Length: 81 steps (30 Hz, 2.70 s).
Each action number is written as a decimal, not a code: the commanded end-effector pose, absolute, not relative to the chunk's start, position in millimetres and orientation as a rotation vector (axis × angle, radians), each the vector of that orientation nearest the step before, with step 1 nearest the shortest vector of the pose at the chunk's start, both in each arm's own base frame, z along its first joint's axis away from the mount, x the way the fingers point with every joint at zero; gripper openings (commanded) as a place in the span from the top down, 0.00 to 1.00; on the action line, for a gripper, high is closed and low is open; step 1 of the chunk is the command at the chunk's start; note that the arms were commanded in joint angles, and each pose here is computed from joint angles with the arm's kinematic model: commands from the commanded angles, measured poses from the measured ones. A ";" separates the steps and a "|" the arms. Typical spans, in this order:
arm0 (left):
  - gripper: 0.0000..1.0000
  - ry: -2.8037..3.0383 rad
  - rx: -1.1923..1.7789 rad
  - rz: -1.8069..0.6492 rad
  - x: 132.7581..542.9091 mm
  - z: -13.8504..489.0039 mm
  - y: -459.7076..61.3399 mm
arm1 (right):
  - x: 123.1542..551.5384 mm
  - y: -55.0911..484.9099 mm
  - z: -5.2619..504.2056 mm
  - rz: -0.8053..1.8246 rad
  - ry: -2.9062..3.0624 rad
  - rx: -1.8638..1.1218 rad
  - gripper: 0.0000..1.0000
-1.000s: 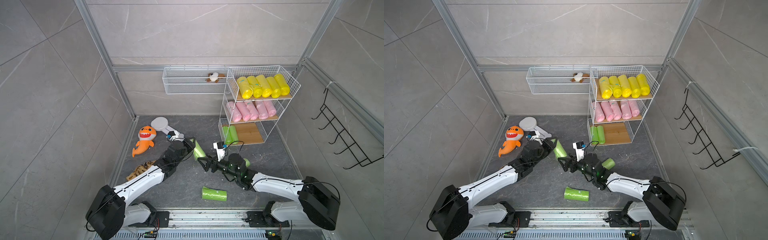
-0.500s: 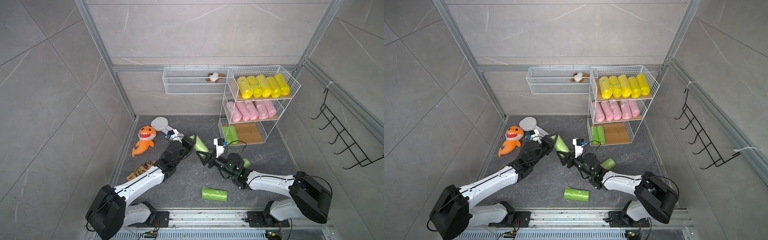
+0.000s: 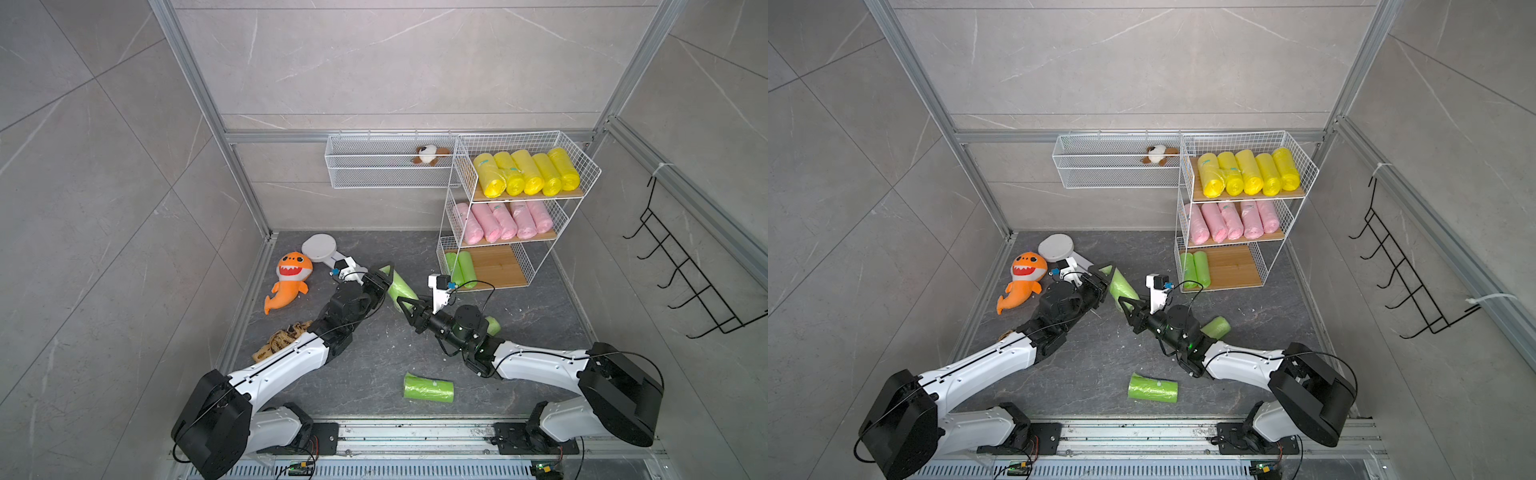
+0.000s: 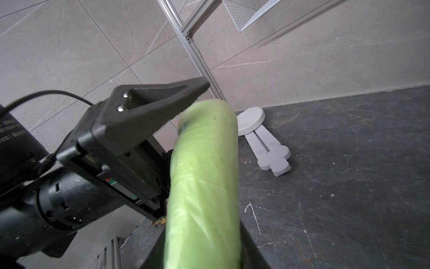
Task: Sort the rolls of trash bags by color and place them on the shelf
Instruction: Place the roll of trash bags on the shelf.
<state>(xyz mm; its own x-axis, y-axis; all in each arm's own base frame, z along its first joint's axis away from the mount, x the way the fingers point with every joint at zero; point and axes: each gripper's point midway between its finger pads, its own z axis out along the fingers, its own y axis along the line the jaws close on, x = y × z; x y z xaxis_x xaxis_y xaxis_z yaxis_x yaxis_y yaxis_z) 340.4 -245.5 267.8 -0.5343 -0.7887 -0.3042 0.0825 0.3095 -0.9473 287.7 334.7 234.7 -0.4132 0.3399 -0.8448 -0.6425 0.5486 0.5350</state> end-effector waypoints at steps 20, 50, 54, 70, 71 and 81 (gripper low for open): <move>0.12 1.872 -0.379 -0.825 349.4 234.3 -201.0 | 285.1 187.7 152.2 0.786 2.158 -0.072 0.71; 0.12 2.025 -0.167 -1.147 350.5 220.4 -278.7 | 453.1 24.9 153.3 0.562 1.854 0.440 0.71; 0.12 2.040 -0.076 -1.196 345.2 222.9 -293.8 | 473.6 23.6 140.5 0.576 1.850 0.465 0.71; 0.14 2.130 0.240 -1.270 321.7 214.6 -363.0 | 513.7 37.4 96.0 0.710 1.936 0.521 0.69; 0.14 2.135 0.240 -1.272 321.6 213.1 -364.8 | 514.2 38.4 92.5 0.717 1.944 0.524 0.69; 0.14 2.161 0.249 -1.277 318.6 204.2 -371.8 | 519.4 48.7 67.1 0.776 2.020 0.521 0.64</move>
